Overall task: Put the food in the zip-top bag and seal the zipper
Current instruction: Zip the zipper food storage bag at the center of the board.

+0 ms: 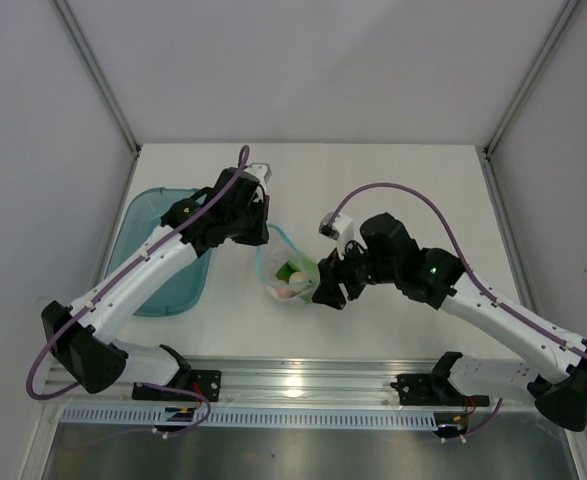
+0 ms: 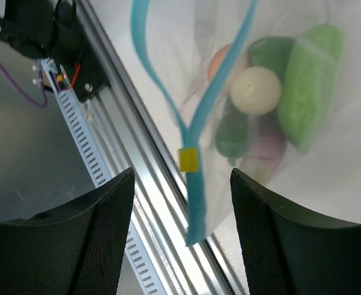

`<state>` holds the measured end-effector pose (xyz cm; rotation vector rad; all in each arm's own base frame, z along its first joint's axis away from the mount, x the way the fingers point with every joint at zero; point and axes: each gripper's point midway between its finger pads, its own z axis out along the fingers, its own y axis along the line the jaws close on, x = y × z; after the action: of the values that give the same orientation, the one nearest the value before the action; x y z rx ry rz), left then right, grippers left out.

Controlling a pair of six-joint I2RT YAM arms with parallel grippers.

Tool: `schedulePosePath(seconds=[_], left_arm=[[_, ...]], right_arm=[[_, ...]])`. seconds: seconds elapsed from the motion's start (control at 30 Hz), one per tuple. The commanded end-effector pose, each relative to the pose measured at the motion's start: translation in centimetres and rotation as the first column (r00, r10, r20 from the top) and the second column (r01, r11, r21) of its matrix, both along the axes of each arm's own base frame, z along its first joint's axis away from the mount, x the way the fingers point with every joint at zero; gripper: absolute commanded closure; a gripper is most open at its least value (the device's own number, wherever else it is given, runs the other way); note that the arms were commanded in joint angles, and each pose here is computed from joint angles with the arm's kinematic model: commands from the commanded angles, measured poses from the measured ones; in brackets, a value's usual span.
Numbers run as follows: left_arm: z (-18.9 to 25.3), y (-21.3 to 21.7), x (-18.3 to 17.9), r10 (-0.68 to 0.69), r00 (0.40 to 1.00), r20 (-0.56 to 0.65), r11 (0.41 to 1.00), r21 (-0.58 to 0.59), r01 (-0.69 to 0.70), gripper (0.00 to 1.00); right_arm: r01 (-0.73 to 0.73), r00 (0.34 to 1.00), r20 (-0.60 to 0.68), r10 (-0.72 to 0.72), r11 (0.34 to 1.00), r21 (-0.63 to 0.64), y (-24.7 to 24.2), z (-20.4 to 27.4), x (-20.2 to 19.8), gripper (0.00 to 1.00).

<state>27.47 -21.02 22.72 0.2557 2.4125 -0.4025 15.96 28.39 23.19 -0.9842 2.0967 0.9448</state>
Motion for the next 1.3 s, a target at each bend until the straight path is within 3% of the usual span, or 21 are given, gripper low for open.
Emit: schedulePosePath(seconds=[0.0,0.13,0.27,0.43,0.5,0.67,0.77,0.8,0.87,0.9,1.0,1.07,1.13,1.23,1.27], left_arm=[[1.4,0.0,-0.2,0.006,1.000,0.018,0.999,-0.039,-0.005,0.99],[1.1,0.3,-0.1,0.011,1.000,0.015,0.999,-0.030,-0.011,0.99],[0.9,0.8,-0.2,0.022,1.000,0.009,0.999,-0.029,-0.021,0.99],[0.6,1.2,-0.6,0.020,1.000,0.005,0.999,-0.027,-0.020,1.00],[0.8,1.2,-0.8,0.014,1.000,0.006,0.999,-0.035,-0.013,0.99],[0.8,1.4,-1.7,-0.036,0.999,0.025,0.998,-0.042,0.037,1.00],[2.8,1.3,-2.5,-0.122,0.984,0.127,0.989,-0.070,0.132,0.90],[3.7,0.9,-2.5,-0.139,0.973,0.185,0.983,-0.094,0.159,0.76],[6.9,1.0,-4.1,-0.185,0.926,0.330,0.956,-0.158,0.247,0.58],[6.7,1.0,-4.5,-0.194,0.911,0.363,0.948,-0.169,0.269,0.44],[12.3,0.3,-6.9,-0.247,0.767,0.592,0.873,-0.207,0.441,0.24],[13.5,-1.0,-8.5,-0.318,0.677,0.664,0.811,-0.179,0.557,0.18],[13.9,-2.0,-9.2,-0.373,0.629,0.682,0.775,-0.144,0.615,0.13],[13.0,-4.5,-11.1,-0.499,0.553,0.667,0.687,-0.086,0.722,0.13],[12.8,-5.3,-11.6,-0.537,0.492,0.686,0.642,-0.046,0.765,0.13]], right_arm=[[-0.023,0.997,0.077,0.022,1.000,0.005,0.4,0.4,-0.4,0.34],[0.004,0.999,0.048,0.001,0.996,-0.094,-0.2,-2.7,-0.6,0.41],[0.099,0.994,0.066,-0.088,0.980,-0.175,-1.2,-4.4,0.7,0.61],[0.194,0.975,0.139,-0.174,0.970,-0.144,-1.9,-3.7,2.2,0.77],[0.216,0.966,0.167,-0.197,0.971,-0.103,-1.7,-2.9,2.9,0.99],[0.204,0.961,0.193,-0.197,0.979,-0.018,-0.8,-0.8,3.3,1.00],[0.134,0.969,0.204,-0.138,0.990,0.033,-0.3,0.9,2.3,1.00],[0.112,0.973,0.199,-0.116,0.993,0.034,-0.2,1.0,2.0,1.00],[0.061,0.980,0.187,-0.070,0.997,0.049,0.2,1.7,1.3,1.00],[0.041,0.982,0.184,-0.049,0.998,0.046,0.3,1.8,1.1,1.00],[-0.016,0.987,0.160,0.007,0.998,0.054,0.7,1.8,0.3,1.00],[-0.043,0.989,0.144,0.036,0.998,0.051,1.0,1.5,0.1,1.00],[-0.087,0.988,0.131,0.078,0.994,0.067,1.3,1.8,-0.7,1.00],[-0.121,0.987,0.117,0.110,0.988,0.095,1.5,2.5,-1.3,1.00],[-0.128,0.987,0.112,0.117,0.987,0.099,1.6,2.5,-1.4,1.00]])
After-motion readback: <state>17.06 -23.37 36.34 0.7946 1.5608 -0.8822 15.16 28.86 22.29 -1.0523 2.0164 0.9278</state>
